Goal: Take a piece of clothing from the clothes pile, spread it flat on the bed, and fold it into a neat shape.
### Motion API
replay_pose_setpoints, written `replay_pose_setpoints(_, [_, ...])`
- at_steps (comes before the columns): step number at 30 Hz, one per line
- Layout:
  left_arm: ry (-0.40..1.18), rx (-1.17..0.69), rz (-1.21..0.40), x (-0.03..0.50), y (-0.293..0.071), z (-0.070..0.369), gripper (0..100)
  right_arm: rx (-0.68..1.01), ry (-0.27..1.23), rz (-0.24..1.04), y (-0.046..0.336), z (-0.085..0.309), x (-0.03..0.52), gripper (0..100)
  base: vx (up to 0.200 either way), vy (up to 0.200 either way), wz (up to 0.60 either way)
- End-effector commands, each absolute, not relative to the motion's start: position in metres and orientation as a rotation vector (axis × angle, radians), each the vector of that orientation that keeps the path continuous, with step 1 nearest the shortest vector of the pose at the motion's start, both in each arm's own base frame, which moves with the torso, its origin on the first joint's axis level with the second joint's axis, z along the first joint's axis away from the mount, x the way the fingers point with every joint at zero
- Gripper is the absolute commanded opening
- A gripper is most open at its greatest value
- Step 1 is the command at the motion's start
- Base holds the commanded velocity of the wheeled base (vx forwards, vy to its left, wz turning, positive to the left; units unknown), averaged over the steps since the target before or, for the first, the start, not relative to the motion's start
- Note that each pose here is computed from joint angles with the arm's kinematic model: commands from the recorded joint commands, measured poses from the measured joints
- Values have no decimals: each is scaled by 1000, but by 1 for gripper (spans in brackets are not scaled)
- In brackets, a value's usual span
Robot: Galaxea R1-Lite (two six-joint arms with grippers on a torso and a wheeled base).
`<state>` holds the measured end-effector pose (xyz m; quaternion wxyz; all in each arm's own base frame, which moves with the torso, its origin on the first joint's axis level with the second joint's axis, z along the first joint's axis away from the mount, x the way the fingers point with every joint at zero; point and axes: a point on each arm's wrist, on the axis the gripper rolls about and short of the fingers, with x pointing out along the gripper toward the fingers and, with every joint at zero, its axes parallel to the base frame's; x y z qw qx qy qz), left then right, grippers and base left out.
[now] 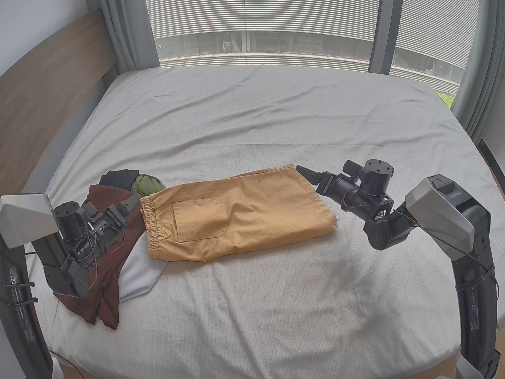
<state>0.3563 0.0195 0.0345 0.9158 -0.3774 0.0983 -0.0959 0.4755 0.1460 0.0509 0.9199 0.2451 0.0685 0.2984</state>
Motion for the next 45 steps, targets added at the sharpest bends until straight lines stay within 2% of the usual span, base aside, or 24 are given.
replay_pose_setpoints(1, [236,-769,-272,339,3,47,100,506,234,583,139,59,439,100,0,0,0])
replay_pose_setpoints(14, [312,-694,-337,324,-25,39,100,503,433,434,120,11,402,100,0,0,0])
replay_pose_setpoints(23, [318,-685,-344,323,-29,38,100,499,491,371,118,-15,399,100,0,0,0])
replay_pose_setpoints(33, [320,-678,-342,323,-29,37,100,508,507,372,124,-33,408,100,0,0,0])
replay_pose_setpoints(45, [317,-679,-338,324,-27,37,100,584,470,388,152,-58,437,100,0,0,0])
